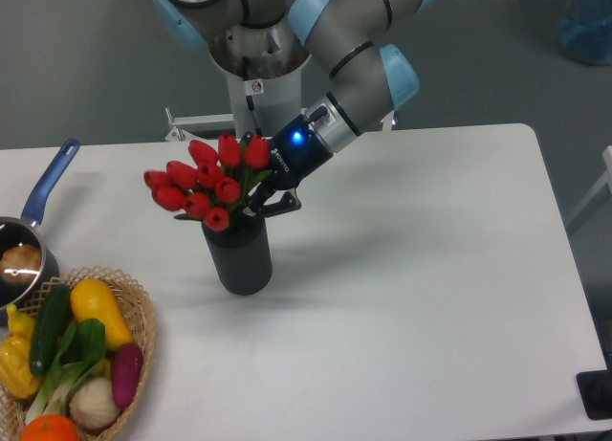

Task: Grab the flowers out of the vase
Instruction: 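Lift the gripped tulips upward, drawing stems out of the vase, then raise the tulips higher until the stems clear the vase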

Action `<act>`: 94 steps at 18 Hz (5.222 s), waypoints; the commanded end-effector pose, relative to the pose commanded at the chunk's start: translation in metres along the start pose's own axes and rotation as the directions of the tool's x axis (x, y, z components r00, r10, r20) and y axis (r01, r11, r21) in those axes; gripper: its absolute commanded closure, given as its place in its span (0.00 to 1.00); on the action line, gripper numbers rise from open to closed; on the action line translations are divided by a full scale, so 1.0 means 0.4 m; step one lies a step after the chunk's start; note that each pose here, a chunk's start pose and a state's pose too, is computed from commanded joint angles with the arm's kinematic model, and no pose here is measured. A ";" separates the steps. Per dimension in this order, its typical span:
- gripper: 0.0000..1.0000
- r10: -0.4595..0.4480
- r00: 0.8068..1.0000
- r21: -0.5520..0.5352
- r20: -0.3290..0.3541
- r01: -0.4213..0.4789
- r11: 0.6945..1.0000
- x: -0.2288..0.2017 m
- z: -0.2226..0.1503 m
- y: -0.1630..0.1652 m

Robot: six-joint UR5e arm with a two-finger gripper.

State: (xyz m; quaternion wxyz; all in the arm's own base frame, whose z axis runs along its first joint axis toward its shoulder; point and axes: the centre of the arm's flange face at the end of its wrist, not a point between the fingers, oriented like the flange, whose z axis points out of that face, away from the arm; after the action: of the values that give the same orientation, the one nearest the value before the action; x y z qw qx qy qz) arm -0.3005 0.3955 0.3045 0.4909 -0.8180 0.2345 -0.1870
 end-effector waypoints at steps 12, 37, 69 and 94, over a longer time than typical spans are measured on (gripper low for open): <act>0.62 -0.019 0.999 0.040 0.028 0.018 0.999 -0.010 -0.024 -0.008; 0.62 -0.135 0.987 0.172 0.081 0.120 0.978 0.040 -0.079 -0.152; 0.63 -0.275 0.955 0.266 0.114 0.237 0.934 0.016 -0.195 -0.316; 0.63 -0.244 0.935 0.199 0.256 0.196 0.960 -0.118 -0.368 -0.349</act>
State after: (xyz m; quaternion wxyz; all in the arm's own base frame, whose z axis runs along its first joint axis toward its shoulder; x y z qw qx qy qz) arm -0.3903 0.3741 0.4912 0.5630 -0.8121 0.0530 -0.1437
